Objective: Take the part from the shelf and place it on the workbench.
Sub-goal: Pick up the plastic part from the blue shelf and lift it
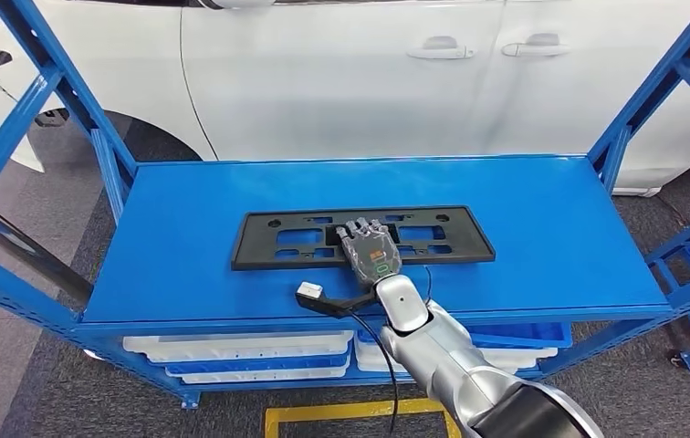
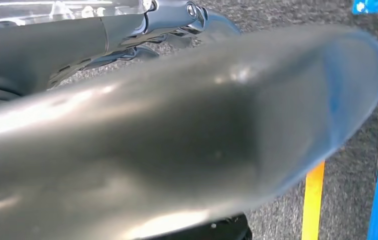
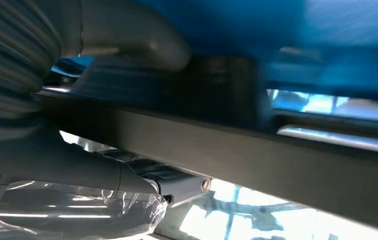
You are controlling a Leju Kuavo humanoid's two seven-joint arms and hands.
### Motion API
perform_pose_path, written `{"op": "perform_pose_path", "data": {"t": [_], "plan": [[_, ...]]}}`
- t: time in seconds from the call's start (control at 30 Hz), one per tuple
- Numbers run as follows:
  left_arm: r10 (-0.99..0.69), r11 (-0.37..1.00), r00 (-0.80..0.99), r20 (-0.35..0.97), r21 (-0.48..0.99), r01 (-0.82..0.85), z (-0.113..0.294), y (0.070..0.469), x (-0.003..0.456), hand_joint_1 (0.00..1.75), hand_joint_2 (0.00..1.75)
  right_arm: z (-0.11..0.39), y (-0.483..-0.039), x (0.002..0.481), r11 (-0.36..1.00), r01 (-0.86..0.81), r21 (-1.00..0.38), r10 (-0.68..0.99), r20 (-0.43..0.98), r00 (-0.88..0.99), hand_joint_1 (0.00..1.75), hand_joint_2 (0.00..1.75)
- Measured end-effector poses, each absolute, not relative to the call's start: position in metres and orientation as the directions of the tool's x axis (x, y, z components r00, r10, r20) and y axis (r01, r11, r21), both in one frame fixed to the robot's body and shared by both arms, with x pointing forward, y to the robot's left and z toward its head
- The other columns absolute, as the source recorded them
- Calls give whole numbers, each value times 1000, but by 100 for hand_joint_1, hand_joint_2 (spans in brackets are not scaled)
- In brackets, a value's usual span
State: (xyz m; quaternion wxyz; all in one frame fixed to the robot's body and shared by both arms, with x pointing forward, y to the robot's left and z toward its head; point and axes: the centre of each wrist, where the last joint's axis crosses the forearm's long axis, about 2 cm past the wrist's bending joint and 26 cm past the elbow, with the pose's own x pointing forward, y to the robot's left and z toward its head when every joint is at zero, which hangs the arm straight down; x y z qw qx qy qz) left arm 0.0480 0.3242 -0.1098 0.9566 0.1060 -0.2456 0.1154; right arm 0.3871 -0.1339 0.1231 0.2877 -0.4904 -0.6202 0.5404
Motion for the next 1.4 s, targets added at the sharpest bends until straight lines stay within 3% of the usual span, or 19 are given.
{"op": "perform_pose_path", "data": {"t": [0.23,0.37,0.57,0.73,0.83,0.9,1.0,1.13,1.23,1.4], "plan": [[174,952,825,538,123,-281,-110,324,48,0,0,120,-137,388,-80,280,-957,918,-180,-352,175,175],[174,950,797,579,114,-290,-110,324,48,0,175,122,-138,390,-76,283,-956,918,-178,-354,175,175],[176,948,768,615,103,-301,-110,324,47,0,175,129,-139,393,14,285,-958,917,-101,-387,175,175],[206,940,757,620,90,-329,-110,324,45,0,175,160,-139,400,330,335,-882,850,123,-512,175,175],[229,931,742,630,82,-357,-110,325,44,0,175,187,-143,397,627,355,-693,728,360,-583,175,175],[247,920,722,647,77,-384,-110,324,44,0,175,209,-148,389,808,338,-482,570,495,-656,175,175],[255,898,682,686,94,-430,-111,324,42,0,175,237,-160,367,963,232,-136,268,544,-795,175,175],[292,884,635,715,51,-464,-111,321,42,0,175,269,-173,339,975,-132,181,-205,484,-850,175,175],[322,887,639,699,13,-461,-111,320,43,0,175,264,-182,317,864,-492,107,-491,395,-777,175,175],[319,891,679,661,35,-452,-111,316,43,0,175,271,-186,290,804,-591,-59,-543,333,-771,175,175]]}}
